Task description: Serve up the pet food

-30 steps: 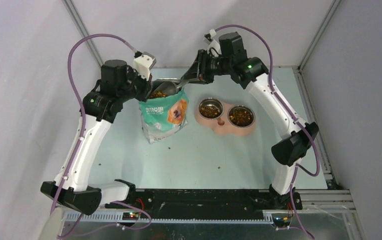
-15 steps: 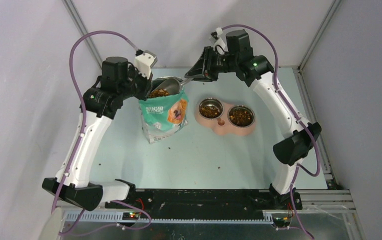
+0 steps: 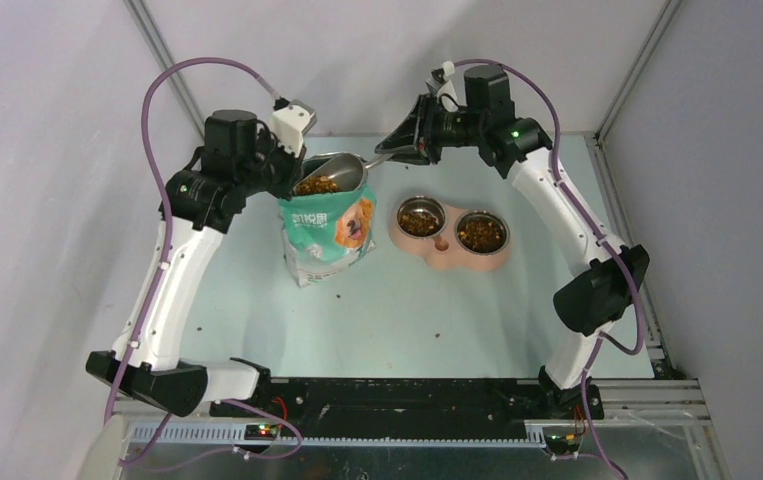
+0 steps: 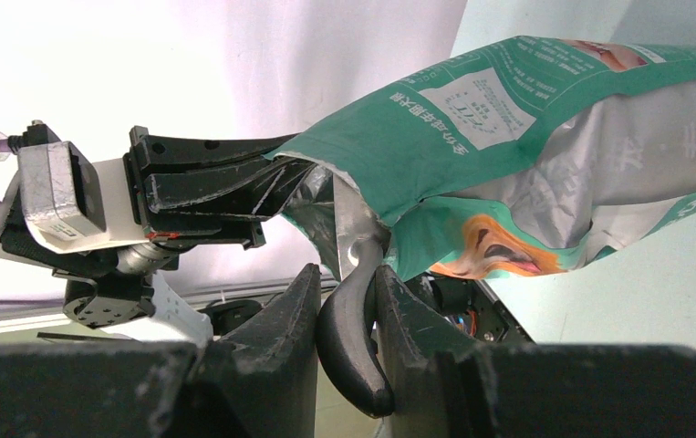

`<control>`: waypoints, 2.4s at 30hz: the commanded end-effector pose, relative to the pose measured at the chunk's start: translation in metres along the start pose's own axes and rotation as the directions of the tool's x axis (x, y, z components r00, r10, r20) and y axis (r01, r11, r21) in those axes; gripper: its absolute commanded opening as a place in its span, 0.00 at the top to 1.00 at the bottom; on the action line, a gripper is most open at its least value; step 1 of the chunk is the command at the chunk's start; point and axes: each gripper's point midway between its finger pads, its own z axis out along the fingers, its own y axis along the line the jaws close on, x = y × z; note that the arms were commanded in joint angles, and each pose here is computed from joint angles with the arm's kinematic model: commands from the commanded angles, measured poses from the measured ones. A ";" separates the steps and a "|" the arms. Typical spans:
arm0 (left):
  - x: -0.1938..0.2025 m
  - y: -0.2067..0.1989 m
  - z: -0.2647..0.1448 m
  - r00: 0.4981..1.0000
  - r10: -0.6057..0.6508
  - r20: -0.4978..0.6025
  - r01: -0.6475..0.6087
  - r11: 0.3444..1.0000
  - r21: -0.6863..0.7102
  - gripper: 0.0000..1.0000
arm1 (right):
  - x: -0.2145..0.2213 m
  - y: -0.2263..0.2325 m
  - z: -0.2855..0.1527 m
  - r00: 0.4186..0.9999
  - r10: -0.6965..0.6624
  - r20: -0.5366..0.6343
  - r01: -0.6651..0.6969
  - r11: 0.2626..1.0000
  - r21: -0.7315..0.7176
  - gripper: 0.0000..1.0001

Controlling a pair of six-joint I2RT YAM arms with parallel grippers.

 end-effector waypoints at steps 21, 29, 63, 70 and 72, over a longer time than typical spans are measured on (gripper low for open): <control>-0.030 0.023 -0.019 0.990 0.125 0.065 -0.119 0.990 -0.080 1.00 | -0.029 -0.017 -0.037 0.985 0.139 0.103 -0.131 0.988 -0.077 1.00; -0.024 0.026 -0.020 0.989 0.146 0.022 -0.144 0.985 -0.091 1.00 | -0.027 -0.064 -0.013 0.952 0.304 0.041 -0.296 0.946 -0.134 1.00; -0.012 0.044 -0.002 0.989 0.139 -0.047 -0.144 0.978 -0.150 1.00 | -0.089 -0.064 -0.117 0.908 0.308 0.283 -0.229 0.932 -0.279 1.00; -0.013 0.043 -0.008 0.990 0.137 -0.034 -0.141 0.978 -0.156 1.00 | -0.096 -0.100 -0.141 0.871 0.347 0.348 -0.253 0.924 -0.288 1.00; -0.012 0.042 -0.010 0.990 0.134 -0.031 -0.138 0.978 -0.157 1.00 | -0.098 -0.115 -0.145 0.858 0.366 0.360 -0.272 0.919 -0.285 1.00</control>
